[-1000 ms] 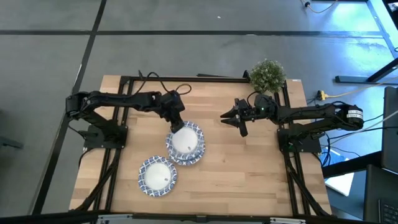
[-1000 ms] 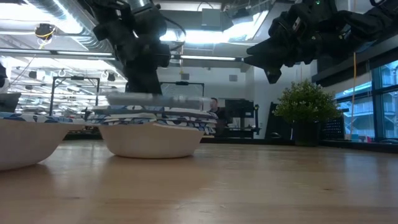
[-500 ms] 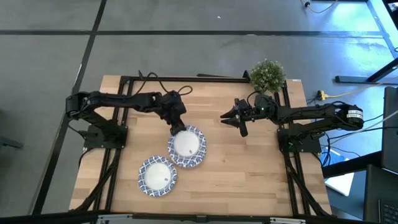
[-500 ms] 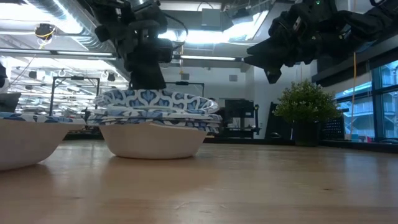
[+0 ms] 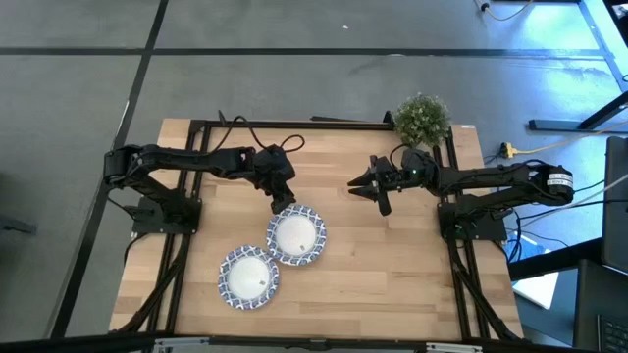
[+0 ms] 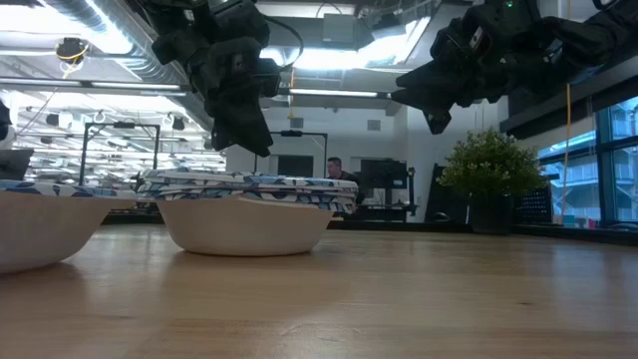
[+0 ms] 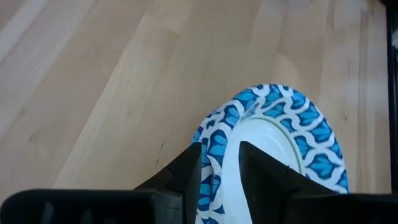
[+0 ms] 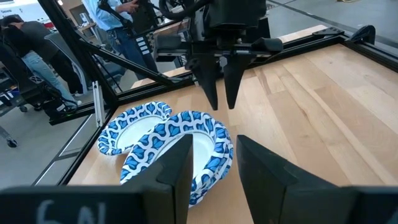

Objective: Nest bowls inside each other
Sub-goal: Stack the white patterned bowl on top of the other white patterned bowls

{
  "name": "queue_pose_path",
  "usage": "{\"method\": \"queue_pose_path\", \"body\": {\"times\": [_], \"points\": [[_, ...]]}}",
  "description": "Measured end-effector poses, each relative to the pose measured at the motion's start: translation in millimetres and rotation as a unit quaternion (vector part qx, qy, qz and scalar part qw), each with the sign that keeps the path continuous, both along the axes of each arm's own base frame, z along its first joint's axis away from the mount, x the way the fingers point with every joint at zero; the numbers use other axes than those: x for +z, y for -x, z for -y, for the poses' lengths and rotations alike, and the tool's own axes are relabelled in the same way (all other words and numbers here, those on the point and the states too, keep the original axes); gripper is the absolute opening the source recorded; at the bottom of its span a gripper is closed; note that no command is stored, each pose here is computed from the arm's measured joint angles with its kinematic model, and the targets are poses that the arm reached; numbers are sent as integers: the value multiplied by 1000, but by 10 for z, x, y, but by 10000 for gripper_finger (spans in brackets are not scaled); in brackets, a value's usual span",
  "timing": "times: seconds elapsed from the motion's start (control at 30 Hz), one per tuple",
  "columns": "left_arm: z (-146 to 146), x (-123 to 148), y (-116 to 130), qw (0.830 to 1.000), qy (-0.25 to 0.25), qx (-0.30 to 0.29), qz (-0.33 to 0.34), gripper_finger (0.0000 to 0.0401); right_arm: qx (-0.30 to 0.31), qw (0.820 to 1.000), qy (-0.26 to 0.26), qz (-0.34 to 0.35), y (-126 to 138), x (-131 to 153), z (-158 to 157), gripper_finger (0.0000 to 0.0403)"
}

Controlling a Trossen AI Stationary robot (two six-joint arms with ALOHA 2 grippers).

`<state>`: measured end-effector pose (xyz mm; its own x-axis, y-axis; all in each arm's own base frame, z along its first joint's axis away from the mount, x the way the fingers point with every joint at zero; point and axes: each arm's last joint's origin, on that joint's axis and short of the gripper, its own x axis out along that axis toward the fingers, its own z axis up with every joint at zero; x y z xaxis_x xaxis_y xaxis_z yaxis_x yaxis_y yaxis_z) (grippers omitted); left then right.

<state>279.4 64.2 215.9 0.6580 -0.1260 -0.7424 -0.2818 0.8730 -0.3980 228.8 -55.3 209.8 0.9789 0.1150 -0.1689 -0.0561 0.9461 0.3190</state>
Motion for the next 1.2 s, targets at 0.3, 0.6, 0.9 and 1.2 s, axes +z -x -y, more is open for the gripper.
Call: {"method": "queue_pose_path", "body": {"times": [0.3,0.6,0.9,1.2], "points": [[22,113,61,998,-55,-19,15,100,0,1000,0,0,0,0,0,124],[78,611,449,991,-103,21,78,97,1,1000,4,2,0,2,0,124],[287,590,760,988,-123,62,75,96,3,1000,15,7,-2,10,0,124],[518,297,1035,987,-81,87,107,96,3,1000,17,9,-3,15,0,124]]}}
